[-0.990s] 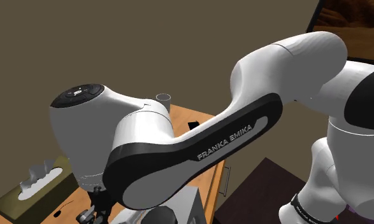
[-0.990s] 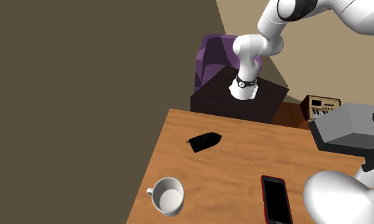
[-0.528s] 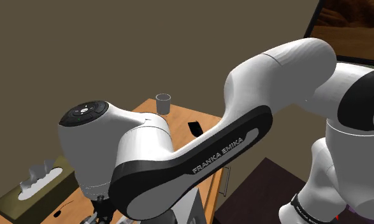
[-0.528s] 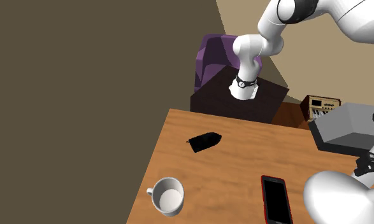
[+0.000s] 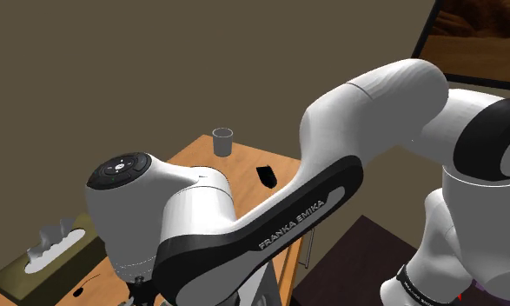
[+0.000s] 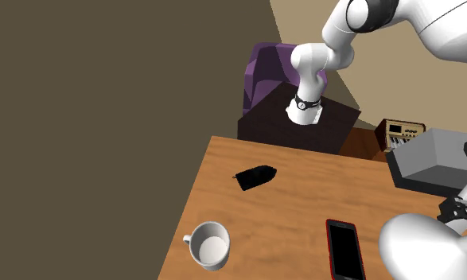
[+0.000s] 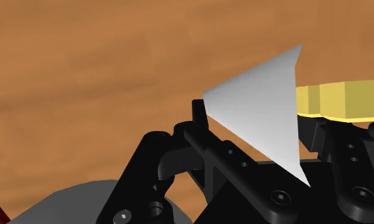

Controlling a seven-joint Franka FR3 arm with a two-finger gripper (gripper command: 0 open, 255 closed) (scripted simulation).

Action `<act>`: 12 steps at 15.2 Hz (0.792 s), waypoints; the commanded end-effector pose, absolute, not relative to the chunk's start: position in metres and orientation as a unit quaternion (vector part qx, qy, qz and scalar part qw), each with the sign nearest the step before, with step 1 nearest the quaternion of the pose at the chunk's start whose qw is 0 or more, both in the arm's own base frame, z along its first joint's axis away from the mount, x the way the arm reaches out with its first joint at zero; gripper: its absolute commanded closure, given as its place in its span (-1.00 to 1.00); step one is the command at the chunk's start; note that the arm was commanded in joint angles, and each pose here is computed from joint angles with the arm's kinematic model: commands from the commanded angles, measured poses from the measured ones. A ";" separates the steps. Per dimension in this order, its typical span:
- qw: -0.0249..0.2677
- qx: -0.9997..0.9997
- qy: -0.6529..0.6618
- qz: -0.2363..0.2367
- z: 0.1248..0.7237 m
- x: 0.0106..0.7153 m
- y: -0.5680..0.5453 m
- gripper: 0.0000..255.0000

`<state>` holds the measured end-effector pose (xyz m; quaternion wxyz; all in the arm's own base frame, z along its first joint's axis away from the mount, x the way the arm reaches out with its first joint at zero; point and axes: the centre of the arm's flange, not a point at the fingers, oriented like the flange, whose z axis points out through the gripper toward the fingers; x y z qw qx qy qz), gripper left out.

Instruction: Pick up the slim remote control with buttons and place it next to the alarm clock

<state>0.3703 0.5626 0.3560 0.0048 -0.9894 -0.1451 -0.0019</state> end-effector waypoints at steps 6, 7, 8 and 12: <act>-0.002 -0.989 -0.146 0.005 0.344 0.368 0.560 -1.00; -0.002 -0.989 -0.146 0.005 0.344 0.368 0.560 -1.00; -0.002 -0.989 -0.146 0.005 0.344 0.368 0.560 -1.00; -0.002 -0.989 -0.146 0.005 0.386 0.369 0.561 -1.00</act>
